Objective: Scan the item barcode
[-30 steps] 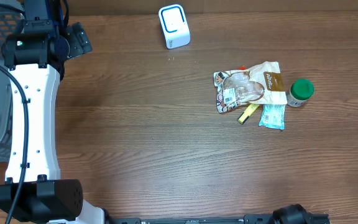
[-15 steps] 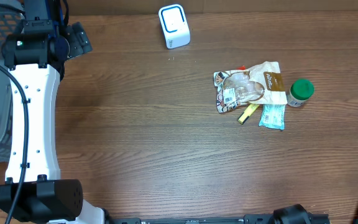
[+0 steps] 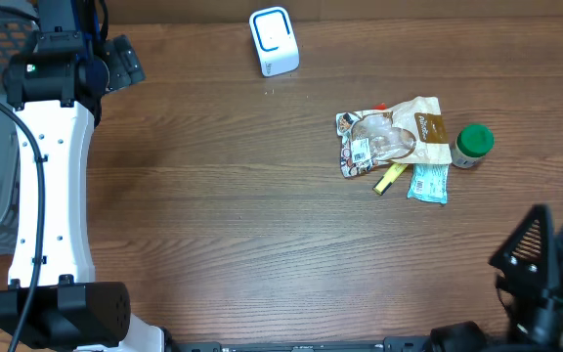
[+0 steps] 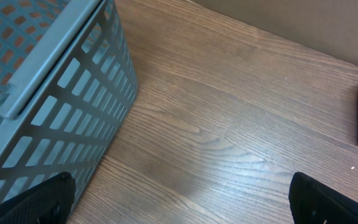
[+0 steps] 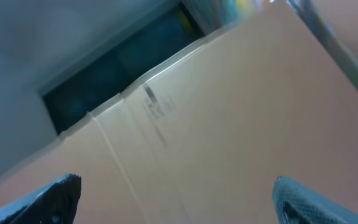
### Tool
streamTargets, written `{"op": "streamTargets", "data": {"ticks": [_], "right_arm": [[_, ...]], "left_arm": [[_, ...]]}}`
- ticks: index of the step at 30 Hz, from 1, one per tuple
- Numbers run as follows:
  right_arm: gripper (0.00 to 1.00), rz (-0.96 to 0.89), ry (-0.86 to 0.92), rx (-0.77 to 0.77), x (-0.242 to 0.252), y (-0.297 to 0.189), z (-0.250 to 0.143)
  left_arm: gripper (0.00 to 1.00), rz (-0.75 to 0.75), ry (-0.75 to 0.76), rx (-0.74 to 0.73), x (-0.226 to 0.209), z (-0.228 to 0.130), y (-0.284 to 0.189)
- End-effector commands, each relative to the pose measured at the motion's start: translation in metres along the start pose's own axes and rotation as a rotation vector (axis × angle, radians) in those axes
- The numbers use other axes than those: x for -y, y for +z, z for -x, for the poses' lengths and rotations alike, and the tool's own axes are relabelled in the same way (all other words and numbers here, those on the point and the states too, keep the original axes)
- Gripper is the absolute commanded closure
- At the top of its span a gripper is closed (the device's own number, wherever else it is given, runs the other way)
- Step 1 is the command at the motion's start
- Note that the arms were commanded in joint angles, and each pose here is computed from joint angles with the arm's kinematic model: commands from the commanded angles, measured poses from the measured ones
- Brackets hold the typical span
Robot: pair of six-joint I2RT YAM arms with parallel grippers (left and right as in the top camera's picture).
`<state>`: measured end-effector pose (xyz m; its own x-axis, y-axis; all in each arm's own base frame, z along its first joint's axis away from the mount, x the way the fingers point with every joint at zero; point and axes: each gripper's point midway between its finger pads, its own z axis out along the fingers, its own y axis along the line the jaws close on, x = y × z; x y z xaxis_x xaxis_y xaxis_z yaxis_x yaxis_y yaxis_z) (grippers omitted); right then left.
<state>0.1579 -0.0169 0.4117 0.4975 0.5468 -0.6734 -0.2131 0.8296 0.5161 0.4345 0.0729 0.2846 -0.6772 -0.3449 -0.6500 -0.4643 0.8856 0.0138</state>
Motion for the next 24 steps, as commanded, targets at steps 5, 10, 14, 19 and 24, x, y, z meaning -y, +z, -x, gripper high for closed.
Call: {"op": "streamTargets", "data": {"ticks": [5, 10, 14, 19, 24], "right_arm": [[0.0, -0.013, 0.102, -0.04, 0.04, -0.006, -0.074], [0.0, -0.065, 0.121, -0.12, 0.063, -0.012, -0.114], [0.0, -0.096, 0.103, -0.167, 0.076, -0.018, -0.134], [0.0, -0.142, 0.063, -0.265, 0.092, -0.027, -0.164], [0.0, -0.162, -0.075, -0.417, 0.105, -0.04, -0.195]], "left_arm": [[0.0, 0.008, -0.01, 0.006, 0.001, 0.002, 0.001], [0.0, 0.008, -0.01, 0.006, 0.001, 0.002, 0.001], [0.0, 0.008, -0.01, 0.006, 0.001, 0.002, 0.001], [0.0, 0.008, -0.01, 0.006, 0.001, 0.002, 0.001], [0.0, 0.008, -0.01, 0.006, 0.001, 0.002, 0.001]]}}
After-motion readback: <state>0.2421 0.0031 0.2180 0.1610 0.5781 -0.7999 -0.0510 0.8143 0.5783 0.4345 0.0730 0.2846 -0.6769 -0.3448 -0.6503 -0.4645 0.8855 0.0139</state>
